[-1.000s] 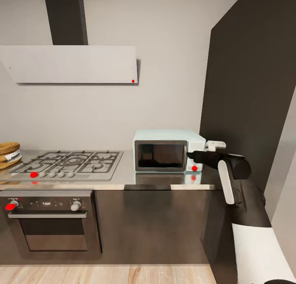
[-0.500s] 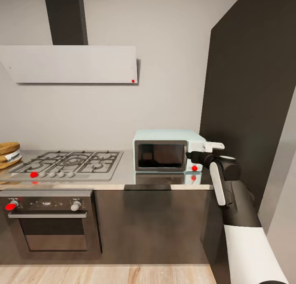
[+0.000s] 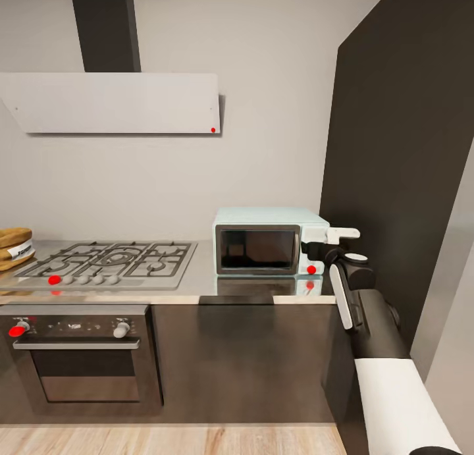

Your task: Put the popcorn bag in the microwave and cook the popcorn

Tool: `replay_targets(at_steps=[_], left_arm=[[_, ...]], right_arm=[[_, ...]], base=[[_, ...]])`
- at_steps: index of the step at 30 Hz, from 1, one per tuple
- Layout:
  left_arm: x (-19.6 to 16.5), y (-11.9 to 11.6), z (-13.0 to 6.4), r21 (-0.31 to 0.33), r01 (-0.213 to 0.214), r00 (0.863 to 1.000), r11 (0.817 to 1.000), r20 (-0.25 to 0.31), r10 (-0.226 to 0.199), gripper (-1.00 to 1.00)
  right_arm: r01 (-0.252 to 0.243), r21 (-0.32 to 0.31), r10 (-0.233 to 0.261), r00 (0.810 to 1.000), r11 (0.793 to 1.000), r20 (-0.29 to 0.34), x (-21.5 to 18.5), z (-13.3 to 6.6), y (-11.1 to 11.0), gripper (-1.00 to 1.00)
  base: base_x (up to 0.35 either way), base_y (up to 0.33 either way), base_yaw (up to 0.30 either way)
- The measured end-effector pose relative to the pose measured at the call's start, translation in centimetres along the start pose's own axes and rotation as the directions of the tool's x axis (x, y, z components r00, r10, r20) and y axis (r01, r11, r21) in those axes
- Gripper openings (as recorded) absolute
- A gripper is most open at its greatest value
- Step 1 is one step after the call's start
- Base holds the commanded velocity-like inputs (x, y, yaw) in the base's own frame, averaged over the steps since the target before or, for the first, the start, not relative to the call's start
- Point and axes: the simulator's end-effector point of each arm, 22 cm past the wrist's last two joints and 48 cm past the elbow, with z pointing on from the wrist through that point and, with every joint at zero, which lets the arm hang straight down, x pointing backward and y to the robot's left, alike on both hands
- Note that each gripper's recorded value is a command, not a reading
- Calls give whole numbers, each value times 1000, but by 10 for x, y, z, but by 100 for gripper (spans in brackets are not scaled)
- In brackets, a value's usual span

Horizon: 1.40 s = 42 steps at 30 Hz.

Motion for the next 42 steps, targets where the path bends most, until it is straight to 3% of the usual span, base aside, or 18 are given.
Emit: replay_targets(at_steps=[5,10,22,42], left_arm=[[0,0,0,0,-1,1000,1000,0,1,100],[0,0,0,1,0,1000,1000,0,0,100],[0,0,0,0,0,1000,1000,0,0,100],[-5,-3,0,5,1,1000,1000,11,-1,100]], right_arm=[[10,-8,-10,999,1000,-49,33,19,4,100],[14,-12,-15,999,1000,-43,53,34,7,100],[20,-6,-20,999,1000,-38,54,36,3,100],[31,2,-31,998,1000,-47,57,36,0,100]], base=[[-9,9,0],[0,27,0],[0,122,0],[0,-24,0]])
